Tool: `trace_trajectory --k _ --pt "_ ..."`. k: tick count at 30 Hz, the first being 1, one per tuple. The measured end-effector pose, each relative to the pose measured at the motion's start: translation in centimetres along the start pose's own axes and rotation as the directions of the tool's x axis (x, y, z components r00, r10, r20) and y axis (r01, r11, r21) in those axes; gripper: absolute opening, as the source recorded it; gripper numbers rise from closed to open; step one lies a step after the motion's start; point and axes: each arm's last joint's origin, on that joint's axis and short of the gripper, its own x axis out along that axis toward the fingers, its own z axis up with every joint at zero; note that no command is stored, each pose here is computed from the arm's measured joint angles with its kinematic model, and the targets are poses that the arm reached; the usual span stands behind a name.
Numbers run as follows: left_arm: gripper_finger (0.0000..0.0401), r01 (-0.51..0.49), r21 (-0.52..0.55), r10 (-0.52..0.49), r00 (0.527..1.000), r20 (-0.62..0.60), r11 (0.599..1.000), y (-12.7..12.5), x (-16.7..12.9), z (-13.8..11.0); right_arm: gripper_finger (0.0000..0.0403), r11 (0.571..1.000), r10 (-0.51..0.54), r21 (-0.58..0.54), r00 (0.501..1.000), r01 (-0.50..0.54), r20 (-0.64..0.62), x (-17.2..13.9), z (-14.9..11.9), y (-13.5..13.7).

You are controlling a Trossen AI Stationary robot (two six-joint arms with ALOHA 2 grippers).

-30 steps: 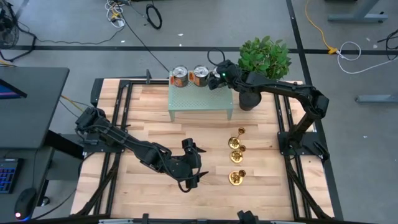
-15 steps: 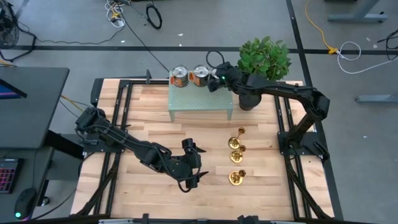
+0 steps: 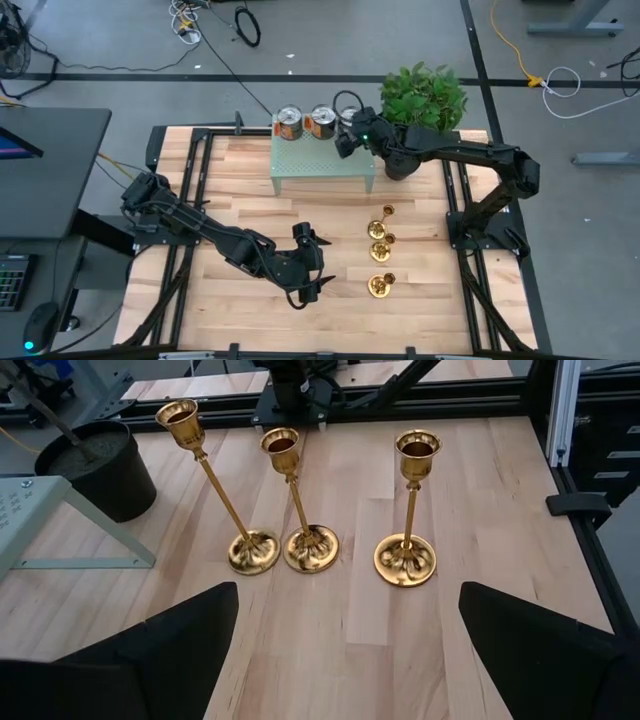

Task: Pick & Place candle stick holders
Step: Put the center gold candle holder on the shelf

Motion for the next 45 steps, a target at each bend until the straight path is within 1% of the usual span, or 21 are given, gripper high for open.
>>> trace_trajectory --k 4,9,14,16,18,21,23,25,29,30,33,34,35,37,40,43,45 --pt "0.039 0.0 0.0 0.0 1.0 0.0 1.0 0.0 0.0 0.0 0.0394 0.999 0.04 -0.014 0.999 -0.04 -0.006 -0.7 -0.4 0.9" --pt "0.039 0.0 0.0 0.0 1.0 0.0 1.0 0.0 0.0 0.0 0.0394 0.992 0.113 -0.06 0.993 -0.114 -0.016 -2.2 -1.2 2.7" --pt "0.039 0.0 0.0 0.0 1.0 0.0 1.0 0.0 0.0 0.0 0.0394 0.985 0.115 -0.119 0.991 -0.122 -0.063 -3.9 -2.9 4.2" --pt "0.039 0.0 0.0 0.0 1.0 0.0 1.0 0.0 0.0 0.0 0.0394 0.98 0.127 -0.143 0.987 -0.141 -0.102 -4.7 -3.7 4.7" --pt "0.039 0.0 0.0 0.0 1.0 0.0 1.0 0.0 0.0 0.0 0.0394 0.968 0.178 -0.147 0.969 -0.204 -0.171 -5.7 -4.7 5.4" --pt "0.039 0.0 0.0 0.0 1.0 0.0 1.0 0.0 0.0 0.0 0.0394 0.936 0.25 -0.18 0.929 -0.304 -0.272 -7.4 -6.3 6.5" --pt "0.039 0.0 0.0 0.0 1.0 0.0 1.0 0.0 0.0 0.0 0.0394 0.913 0.269 -0.221 0.912 -0.344 -0.309 -8.6 -7.2 7.1" --pt "0.039 0.0 0.0 0.0 1.0 0.0 1.0 0.0 0.0 0.0 0.0394 0.891 0.267 -0.275 0.906 -0.362 -0.328 -10.2 -8.1 7.3" --pt "0.039 0.001 -0.002 -0.001 1.0 0.002 1.0 0.0 0.0 0.0 0.0394 0.886 0.238 -0.33 0.931 -0.325 -0.278 -14.2 -9.3 6.7" --pt "0.039 0.001 -0.002 -0.001 1.0 0.003 1.0 0.0 0.0 0.0 0.0394 0.885 0.247 -0.331 0.932 -0.328 -0.265 -15.4 -9.6 6.6" --pt "0.039 0.002 -0.004 -0.002 1.0 0.006 1.0 0.0 0.0 0.1 0.0394 0.884 0.293 -0.309 0.931 -0.35 -0.217 -19.2 -10.8 6.0" --pt "0.039 0.002 -0.005 -0.002 1.0 0.008 1.0 0.0 0.0 0.1 0.0394 0.891 0.306 -0.291 0.934 -0.349 -0.182 -20.5 -11.4 5.7" --pt "0.039 0.003 -0.006 -0.003 1.0 0.008 1.0 0.0 0.0 0.1 0.0394 0.898 0.317 -0.269 0.937 -0.347 -0.151 -21.5 -12.2 5.3" --pt "0.039 0.003 -0.007 -0.003 1.0 0.01 1.0 0.0 0.0 0.1 0.0394 0.899 0.336 -0.259 0.935 -0.354 -0.111 -23.3 -14.2 4.4" --pt "0.039 0.004 -0.009 -0.004 1.0 0.014 1.0 0.0 0.0 0.2 0.0394 0.9 0.374 -0.213 0.925 -0.38 -0.068 -24.9 -17.1 3.0" --pt "0.039 0.005 -0.011 -0.005 1.0 0.017 1.0 -0.1 0.0 0.2 0.0394 0.899 0.405 -0.187 0.914 -0.397 0.008 -25.7 -19.0 1.6" --pt "0.039 0.005 -0.012 -0.005 1.0 0.018 1.0 -0.1 0.0 0.2 0.0394 0.895 0.422 -0.176 0.906 -0.409 0.038 -25.9 -19.9 0.9"
